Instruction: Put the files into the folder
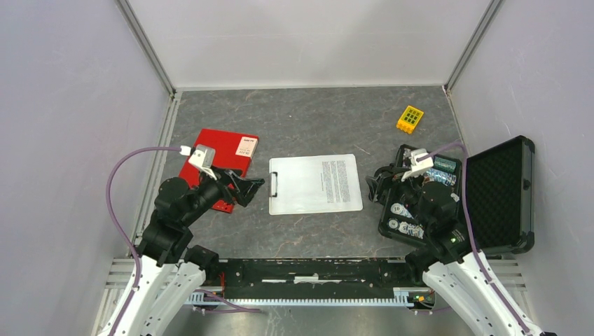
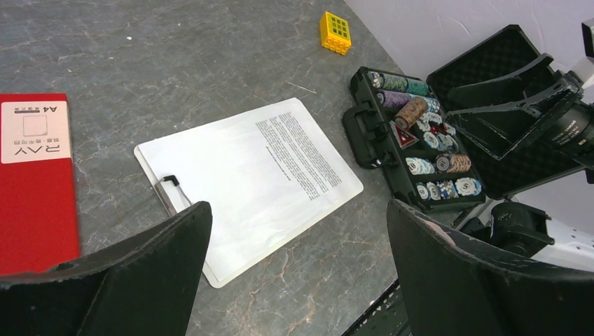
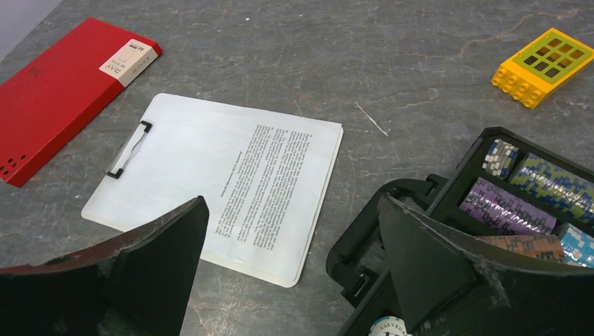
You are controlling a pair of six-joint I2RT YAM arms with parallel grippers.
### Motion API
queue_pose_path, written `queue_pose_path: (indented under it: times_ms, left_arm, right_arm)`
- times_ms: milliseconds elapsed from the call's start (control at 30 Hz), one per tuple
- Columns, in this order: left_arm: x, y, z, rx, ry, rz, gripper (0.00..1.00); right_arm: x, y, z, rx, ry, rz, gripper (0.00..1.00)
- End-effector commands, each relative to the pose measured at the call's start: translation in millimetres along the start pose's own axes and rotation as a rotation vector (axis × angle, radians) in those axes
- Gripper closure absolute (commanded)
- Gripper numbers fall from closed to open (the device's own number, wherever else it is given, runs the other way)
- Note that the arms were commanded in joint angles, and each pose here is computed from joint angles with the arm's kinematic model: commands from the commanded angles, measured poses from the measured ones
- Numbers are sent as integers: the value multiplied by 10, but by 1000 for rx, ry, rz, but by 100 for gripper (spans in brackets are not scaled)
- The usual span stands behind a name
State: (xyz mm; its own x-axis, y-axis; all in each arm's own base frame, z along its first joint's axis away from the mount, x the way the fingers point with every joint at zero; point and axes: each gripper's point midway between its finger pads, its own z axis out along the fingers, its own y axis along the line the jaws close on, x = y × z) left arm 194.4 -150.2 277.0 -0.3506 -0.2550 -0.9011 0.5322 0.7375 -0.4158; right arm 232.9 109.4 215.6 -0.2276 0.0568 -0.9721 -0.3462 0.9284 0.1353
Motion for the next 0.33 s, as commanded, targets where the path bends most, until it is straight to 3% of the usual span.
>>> queue_pose_path:
  times_ms: [0, 300]
  left_arm:
    - [-83, -69, 20, 46, -35, 59, 0]
    - [-78, -69, 31, 49, -30, 63, 0]
  right_arm:
    - [-265, 105, -5, -42, -68, 27, 2]
    - [-137, 118, 99, -44, -27, 42, 2]
